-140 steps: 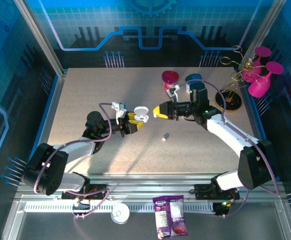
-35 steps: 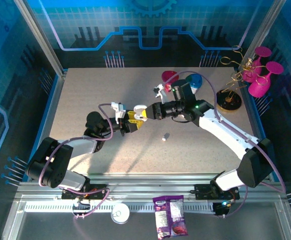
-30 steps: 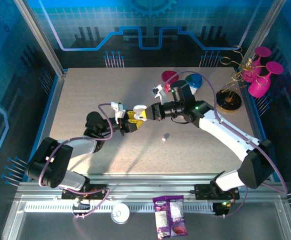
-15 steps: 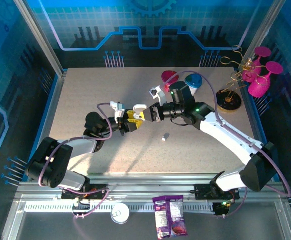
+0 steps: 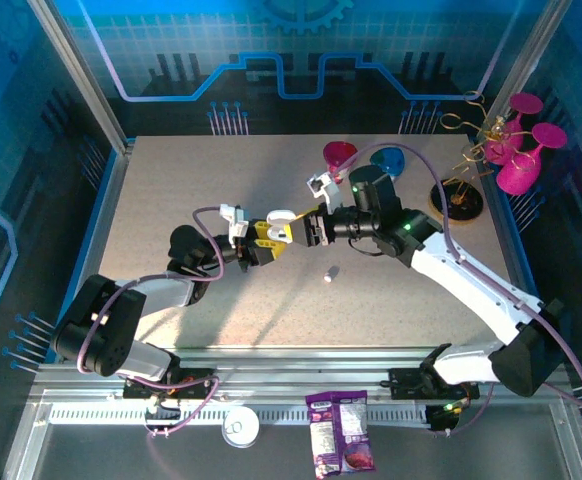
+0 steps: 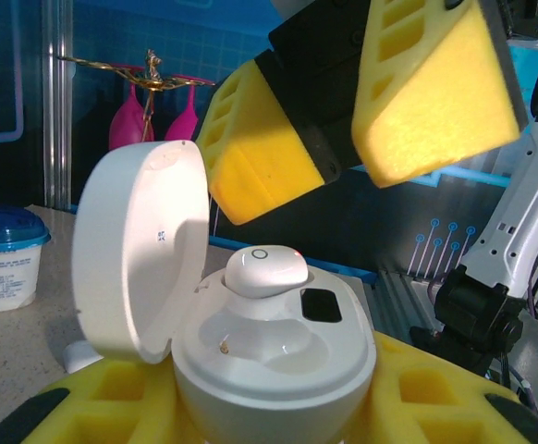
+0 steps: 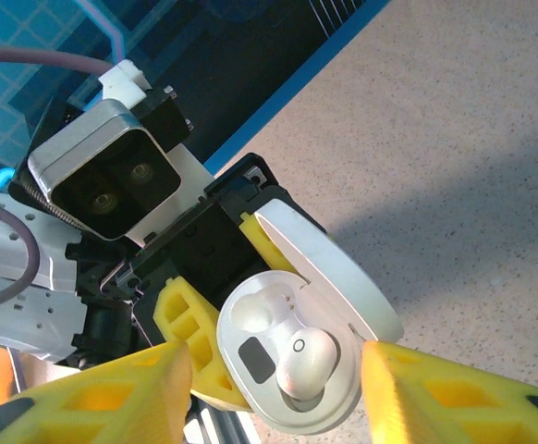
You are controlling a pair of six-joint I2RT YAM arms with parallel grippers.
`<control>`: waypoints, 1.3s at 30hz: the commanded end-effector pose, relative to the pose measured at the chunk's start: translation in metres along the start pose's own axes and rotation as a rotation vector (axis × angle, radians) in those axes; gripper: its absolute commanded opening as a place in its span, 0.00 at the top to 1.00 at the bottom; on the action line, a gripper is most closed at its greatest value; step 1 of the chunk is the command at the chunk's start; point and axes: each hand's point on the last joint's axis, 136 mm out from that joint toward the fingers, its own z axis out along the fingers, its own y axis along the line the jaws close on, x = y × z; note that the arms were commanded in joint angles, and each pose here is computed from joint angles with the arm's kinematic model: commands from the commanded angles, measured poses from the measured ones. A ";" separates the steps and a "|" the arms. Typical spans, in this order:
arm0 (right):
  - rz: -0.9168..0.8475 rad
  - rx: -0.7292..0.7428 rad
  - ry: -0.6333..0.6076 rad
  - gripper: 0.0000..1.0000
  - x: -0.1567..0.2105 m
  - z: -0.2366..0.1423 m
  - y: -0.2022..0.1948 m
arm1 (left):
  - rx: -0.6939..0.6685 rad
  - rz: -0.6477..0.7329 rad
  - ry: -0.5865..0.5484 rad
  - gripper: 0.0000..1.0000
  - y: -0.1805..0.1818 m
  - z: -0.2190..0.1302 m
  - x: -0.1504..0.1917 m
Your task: Insert the wireless bluetooth earbuds into the charging case
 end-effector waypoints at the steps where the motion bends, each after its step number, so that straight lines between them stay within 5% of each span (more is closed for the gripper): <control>1: -0.062 -0.016 -0.057 0.46 -0.008 -0.011 0.011 | 0.044 0.116 -0.022 0.74 -0.010 0.001 -0.010; 7: -0.047 0.039 -0.121 0.43 -0.008 -0.025 -0.001 | 0.031 0.220 -0.024 0.75 -0.011 -0.001 -0.006; 27: 0.024 0.086 0.026 0.54 0.011 -0.001 -0.023 | 0.076 0.341 -0.031 0.74 -0.022 -0.002 -0.013; 39: -0.077 0.011 -0.107 0.52 -0.011 -0.028 0.011 | 0.088 0.396 -0.021 0.73 -0.021 -0.001 -0.007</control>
